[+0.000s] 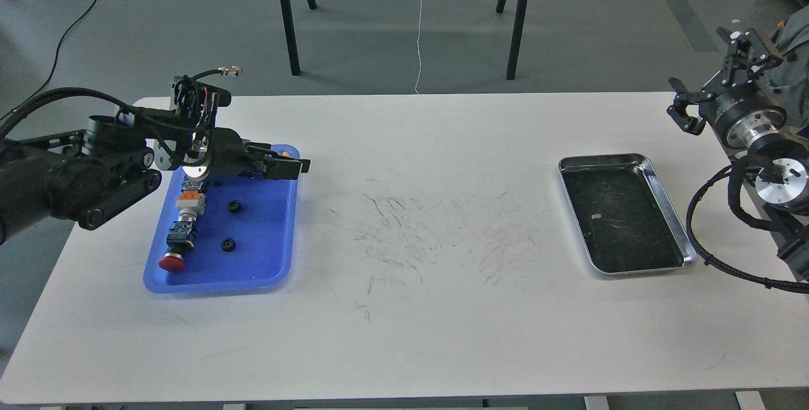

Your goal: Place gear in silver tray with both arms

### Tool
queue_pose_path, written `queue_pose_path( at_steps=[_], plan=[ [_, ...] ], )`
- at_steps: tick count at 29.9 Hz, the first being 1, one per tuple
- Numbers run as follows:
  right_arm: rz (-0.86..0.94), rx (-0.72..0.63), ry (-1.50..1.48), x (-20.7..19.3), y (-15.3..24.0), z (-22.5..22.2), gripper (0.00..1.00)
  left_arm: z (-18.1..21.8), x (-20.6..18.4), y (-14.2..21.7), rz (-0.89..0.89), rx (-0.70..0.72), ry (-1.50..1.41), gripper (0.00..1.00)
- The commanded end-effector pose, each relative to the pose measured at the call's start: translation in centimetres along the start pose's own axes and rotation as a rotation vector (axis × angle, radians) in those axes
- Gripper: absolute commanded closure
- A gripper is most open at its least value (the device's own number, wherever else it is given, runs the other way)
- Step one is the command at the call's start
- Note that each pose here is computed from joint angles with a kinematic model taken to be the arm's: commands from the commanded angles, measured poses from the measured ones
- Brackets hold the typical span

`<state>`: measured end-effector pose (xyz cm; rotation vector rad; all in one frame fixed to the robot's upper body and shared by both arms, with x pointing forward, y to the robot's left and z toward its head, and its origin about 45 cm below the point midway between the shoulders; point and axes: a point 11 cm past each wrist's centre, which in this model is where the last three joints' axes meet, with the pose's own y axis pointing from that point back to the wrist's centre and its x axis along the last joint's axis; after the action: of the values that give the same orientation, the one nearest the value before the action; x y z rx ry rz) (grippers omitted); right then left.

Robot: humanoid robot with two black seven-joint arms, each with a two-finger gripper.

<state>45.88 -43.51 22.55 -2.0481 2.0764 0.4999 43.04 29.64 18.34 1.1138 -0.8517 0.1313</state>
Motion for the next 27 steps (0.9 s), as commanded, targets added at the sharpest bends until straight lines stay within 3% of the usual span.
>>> queue_pose_path(
  at_steps=[1,27],
  plan=[
    [0.003,-0.004,0.000,0.2,0.1,0.2,0.02,-0.6,-1.3,0.2,-0.036,0.024,-0.049,0.01],
    [0.012,-0.011,0.004,0.5,0.3,0.5,0.02,-3.3,-5.9,0.9,-0.120,0.095,-0.188,0.14]
  ],
)
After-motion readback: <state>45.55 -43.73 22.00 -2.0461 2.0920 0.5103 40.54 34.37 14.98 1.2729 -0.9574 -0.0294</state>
